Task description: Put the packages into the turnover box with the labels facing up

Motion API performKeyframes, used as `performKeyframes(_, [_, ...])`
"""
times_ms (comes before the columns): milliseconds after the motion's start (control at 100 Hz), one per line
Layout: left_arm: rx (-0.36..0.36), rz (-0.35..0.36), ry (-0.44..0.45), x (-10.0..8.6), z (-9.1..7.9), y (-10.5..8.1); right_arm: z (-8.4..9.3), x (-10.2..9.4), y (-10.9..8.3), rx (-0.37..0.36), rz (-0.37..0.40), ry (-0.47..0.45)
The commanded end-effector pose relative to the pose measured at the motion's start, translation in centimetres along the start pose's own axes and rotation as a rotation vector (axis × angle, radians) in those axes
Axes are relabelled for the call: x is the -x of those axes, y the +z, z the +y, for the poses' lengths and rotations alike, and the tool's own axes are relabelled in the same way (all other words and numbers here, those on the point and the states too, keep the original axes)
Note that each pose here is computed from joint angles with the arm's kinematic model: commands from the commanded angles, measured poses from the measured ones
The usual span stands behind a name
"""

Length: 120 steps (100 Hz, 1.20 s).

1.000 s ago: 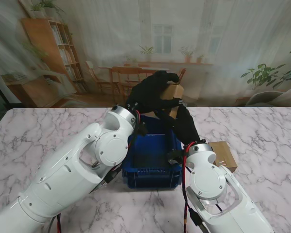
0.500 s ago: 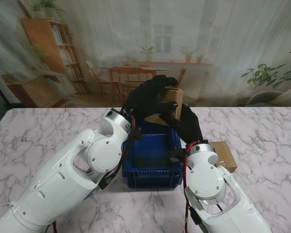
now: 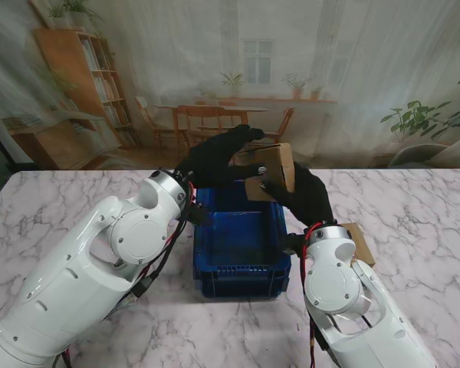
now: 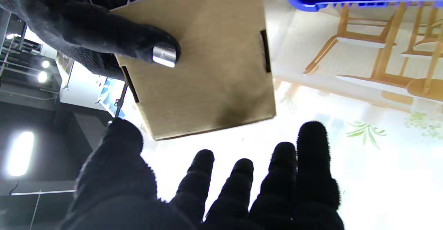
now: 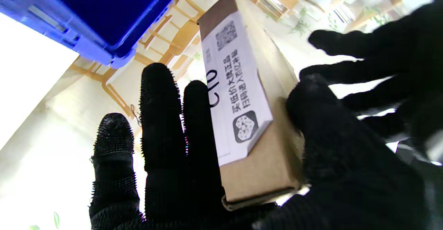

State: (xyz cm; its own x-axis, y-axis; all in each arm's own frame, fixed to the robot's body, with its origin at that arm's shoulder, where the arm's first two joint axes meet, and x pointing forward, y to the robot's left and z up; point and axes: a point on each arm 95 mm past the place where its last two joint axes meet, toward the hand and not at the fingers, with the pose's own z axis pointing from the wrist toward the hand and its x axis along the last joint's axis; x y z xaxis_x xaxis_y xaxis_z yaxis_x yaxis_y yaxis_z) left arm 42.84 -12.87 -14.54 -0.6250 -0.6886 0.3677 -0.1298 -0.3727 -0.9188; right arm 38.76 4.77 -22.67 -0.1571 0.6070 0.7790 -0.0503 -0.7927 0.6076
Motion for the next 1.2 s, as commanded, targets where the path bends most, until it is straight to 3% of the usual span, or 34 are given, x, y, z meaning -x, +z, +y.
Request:
performKeyframes(0, [0.02,-0.014,-0.002,0.5,-0.6,-0.1,0.1,0.9,0.2,-0.008,-0.003,-0.039])
performKeyframes(320, [0.126,-0.08,-0.023,2.2,-1.3,0.3,0.2,1.9,0.9,0.014,0.119,-0.28])
performKeyframes(550, [0.258,-0.119,-0.026,2.6,-1.2,0.9,0.1,2.3,1.4,0.035,0.211,-0.432])
performKeyframes(840, [0.364,-0.113,-0.087,2.0,-1.0,1.6,-0.1,2.8,1.9,0.059,0.283,-0.541])
performKeyframes(1190, [0.508,-0.16,-0.156,2.0,-1.4,2.5,-0.6,2.7,2.0,0.052,0.303,-0.546])
